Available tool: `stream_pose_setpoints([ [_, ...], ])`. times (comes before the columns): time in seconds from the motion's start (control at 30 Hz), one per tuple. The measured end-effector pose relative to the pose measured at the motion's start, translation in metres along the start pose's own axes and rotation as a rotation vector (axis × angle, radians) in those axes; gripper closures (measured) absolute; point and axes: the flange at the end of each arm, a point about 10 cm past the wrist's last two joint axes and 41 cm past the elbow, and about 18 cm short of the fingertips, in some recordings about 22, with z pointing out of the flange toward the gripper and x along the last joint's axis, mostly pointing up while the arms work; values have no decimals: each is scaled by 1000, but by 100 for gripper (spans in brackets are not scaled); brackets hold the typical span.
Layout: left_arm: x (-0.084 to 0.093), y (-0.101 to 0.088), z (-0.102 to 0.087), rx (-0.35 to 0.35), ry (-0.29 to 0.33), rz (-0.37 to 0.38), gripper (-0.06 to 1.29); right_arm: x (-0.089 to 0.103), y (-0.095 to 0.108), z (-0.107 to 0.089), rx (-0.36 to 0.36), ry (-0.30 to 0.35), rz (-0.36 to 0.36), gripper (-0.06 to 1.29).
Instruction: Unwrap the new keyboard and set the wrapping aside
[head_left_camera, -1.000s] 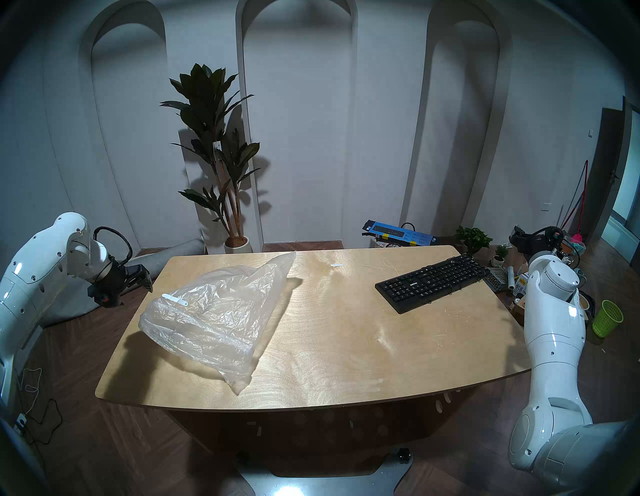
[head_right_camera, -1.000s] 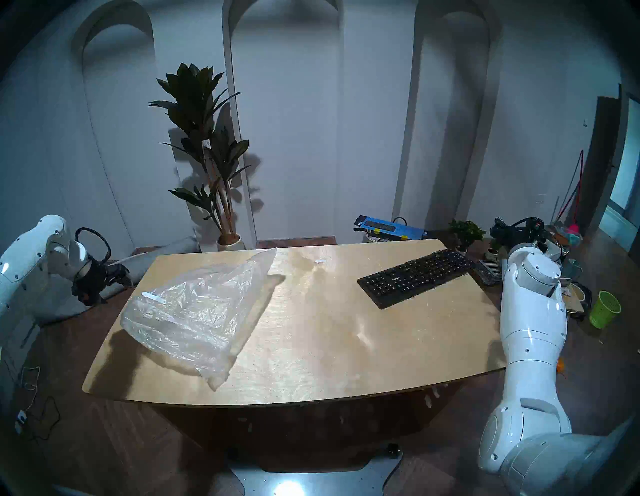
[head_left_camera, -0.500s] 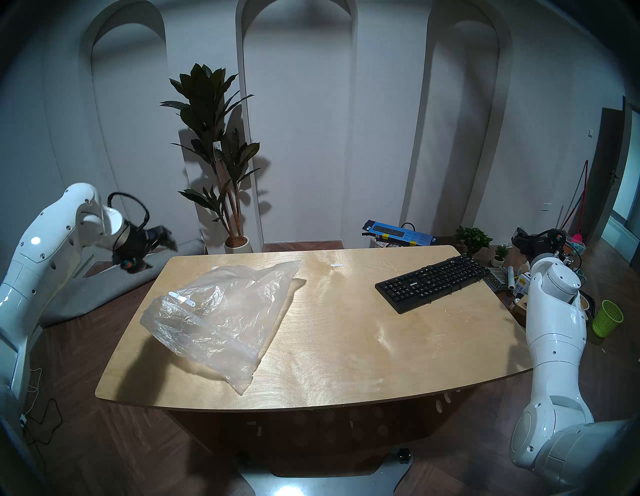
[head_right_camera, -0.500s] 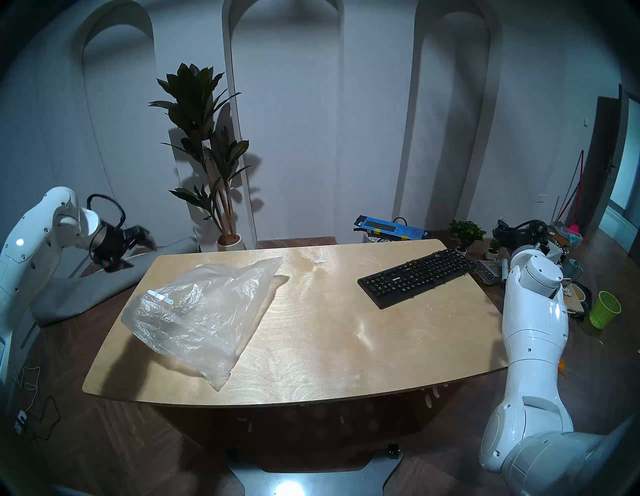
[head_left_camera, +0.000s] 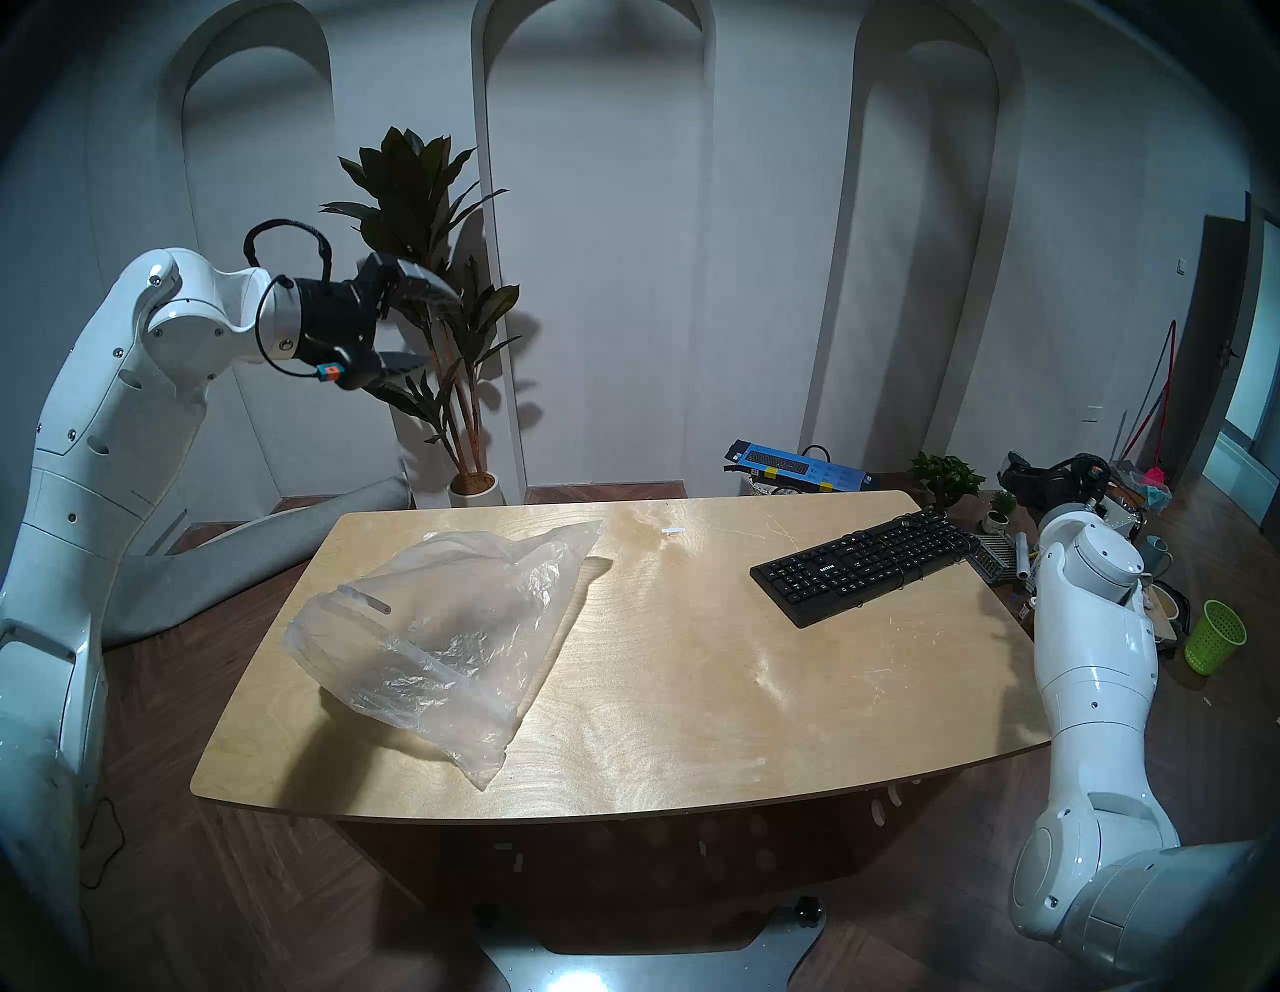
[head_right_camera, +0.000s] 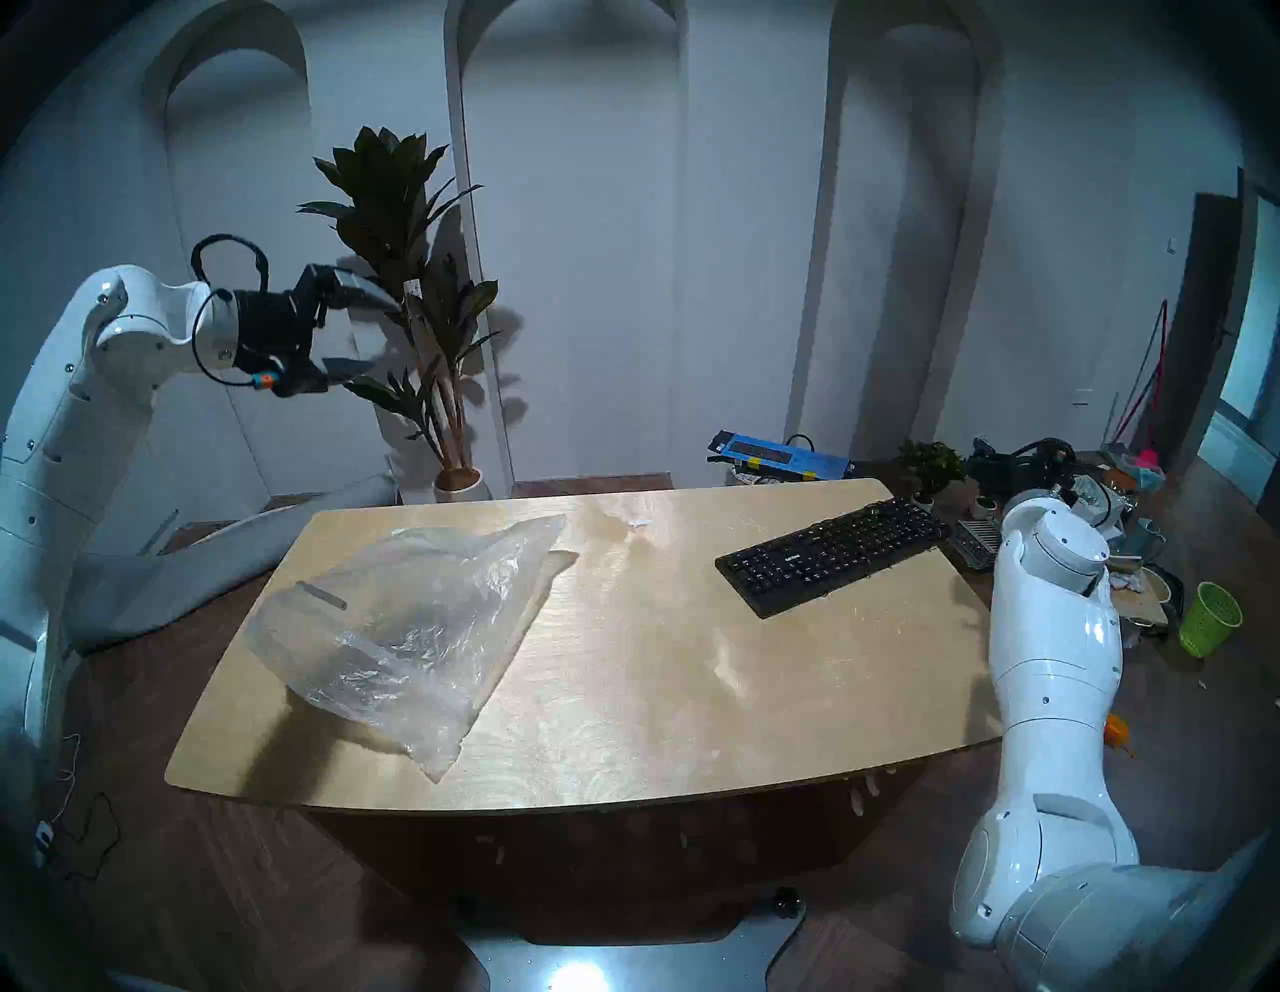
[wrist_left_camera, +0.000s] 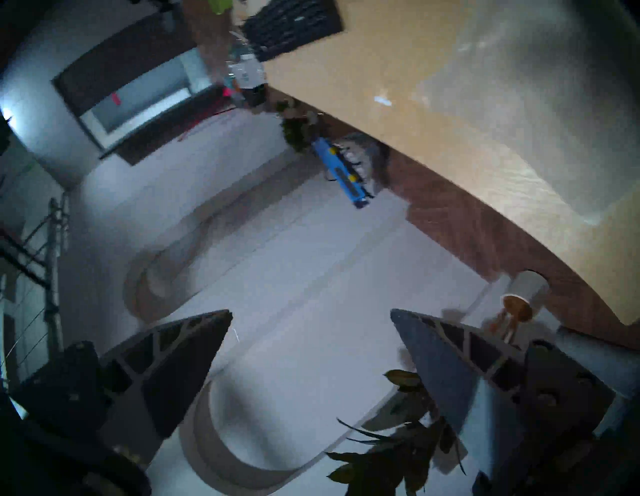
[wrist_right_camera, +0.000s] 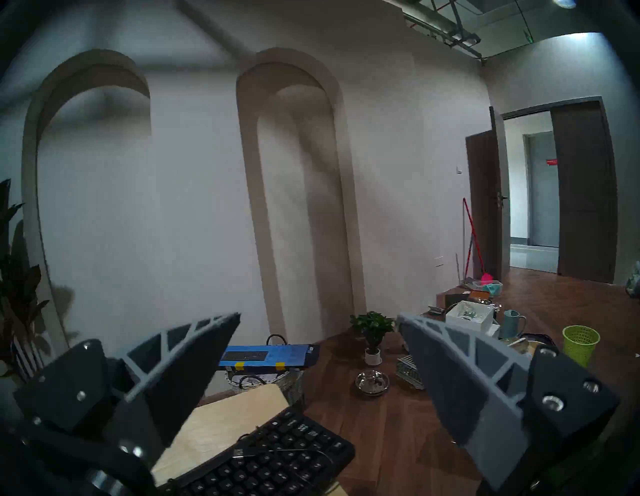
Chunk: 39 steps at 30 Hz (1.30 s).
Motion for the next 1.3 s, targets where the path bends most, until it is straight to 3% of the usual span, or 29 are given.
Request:
stream_pose_setpoints([
  [0.13,1,-3,1,12,6,-2,-1,2,-37,2,82,13,3,2],
  [0.33,5,6,-2,-100,21,75,-1,2,-95,0,212,28,10,2],
  [0.63,1,35,-19,-358,28,206,-1,10,-199,-21,445,78,29,2],
  [0.73,-2,41,-28,-445,20,255,-1,16,-232,-32,524,106,36,2],
  [0.83,-4,42,-33,-490,9,282,-1,20,-250,-40,566,123,41,2],
  [0.9,-8,44,-41,-565,-12,329,-1,27,-277,-53,632,152,46,2],
  [1.1,-7,43,-49,-681,-47,434,-1,27,-313,-77,727,180,42,2],
  [1.3,6,34,-44,-729,-46,543,-1,12,-323,-90,757,157,30,2],
])
